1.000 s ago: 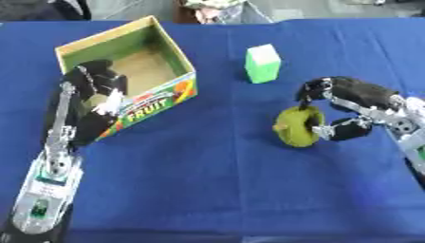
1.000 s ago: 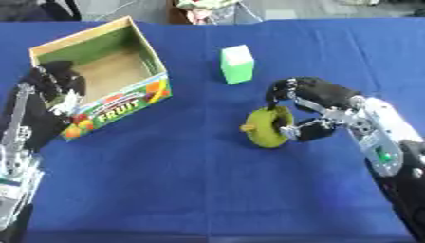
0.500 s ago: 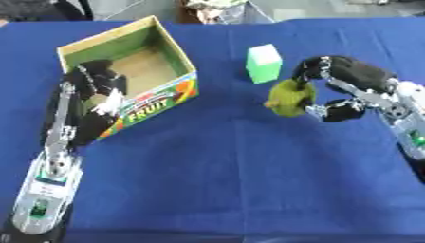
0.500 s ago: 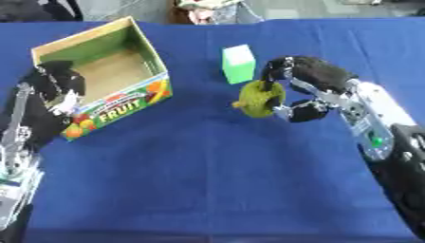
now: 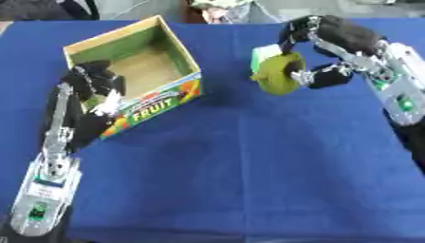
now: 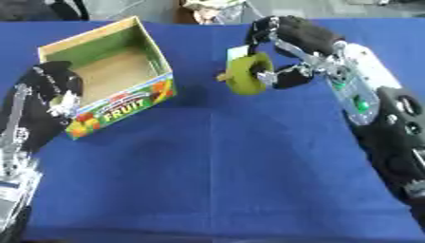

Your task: Pick up objects on the table and place them in the box.

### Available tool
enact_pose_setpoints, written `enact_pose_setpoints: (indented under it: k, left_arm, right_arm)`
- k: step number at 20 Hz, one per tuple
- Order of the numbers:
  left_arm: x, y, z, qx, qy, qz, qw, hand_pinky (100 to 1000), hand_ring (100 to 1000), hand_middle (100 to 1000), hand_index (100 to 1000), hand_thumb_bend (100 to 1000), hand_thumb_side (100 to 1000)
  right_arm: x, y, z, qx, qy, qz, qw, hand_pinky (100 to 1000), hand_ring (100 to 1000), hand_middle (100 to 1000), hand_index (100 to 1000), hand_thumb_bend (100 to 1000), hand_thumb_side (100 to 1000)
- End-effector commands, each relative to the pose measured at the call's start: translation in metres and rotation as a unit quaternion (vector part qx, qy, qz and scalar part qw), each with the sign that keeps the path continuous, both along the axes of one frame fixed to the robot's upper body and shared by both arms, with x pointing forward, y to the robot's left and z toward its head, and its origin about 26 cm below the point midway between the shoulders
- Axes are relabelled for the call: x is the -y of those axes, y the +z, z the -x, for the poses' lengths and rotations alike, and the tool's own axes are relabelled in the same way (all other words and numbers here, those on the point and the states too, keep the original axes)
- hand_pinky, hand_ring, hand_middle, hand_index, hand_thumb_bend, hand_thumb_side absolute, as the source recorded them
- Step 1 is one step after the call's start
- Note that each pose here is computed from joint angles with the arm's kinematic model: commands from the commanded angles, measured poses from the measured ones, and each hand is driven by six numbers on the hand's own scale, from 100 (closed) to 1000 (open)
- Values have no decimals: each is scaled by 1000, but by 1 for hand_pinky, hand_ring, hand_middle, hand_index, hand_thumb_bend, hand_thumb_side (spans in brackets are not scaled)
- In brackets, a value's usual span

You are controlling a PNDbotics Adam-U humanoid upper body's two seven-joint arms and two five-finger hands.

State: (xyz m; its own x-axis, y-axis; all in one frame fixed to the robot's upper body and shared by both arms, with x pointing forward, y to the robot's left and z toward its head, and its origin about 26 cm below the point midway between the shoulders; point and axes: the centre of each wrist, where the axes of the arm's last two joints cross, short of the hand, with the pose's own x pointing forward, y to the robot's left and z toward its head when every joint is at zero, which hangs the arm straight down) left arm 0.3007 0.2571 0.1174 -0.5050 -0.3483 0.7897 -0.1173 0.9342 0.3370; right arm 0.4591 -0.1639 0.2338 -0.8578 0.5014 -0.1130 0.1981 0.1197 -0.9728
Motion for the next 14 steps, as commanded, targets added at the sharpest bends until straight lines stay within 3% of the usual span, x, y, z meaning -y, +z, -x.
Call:
enact_pose_setpoints:
  k: [1,7,14]
  left_arm:
    - [3,13,0,21,-14,-3,1000,552,579,574,751,299,418]
    - [10,19,-1,32,-33,-5,999,552,578,573,751,300,415]
    - [15,22,-3,36,-49,-6,998,552,578,572,750,301,414]
  right_arm:
    - [-11,22,-4,35,0,-3,999,742,740,681,361,100,100]
    - [-38,40,-13,81,-4,6,997,748,736,684,326,100,100]
    - [-62,39,-19,99,-13,1,995,748,735,685,344,100,100]
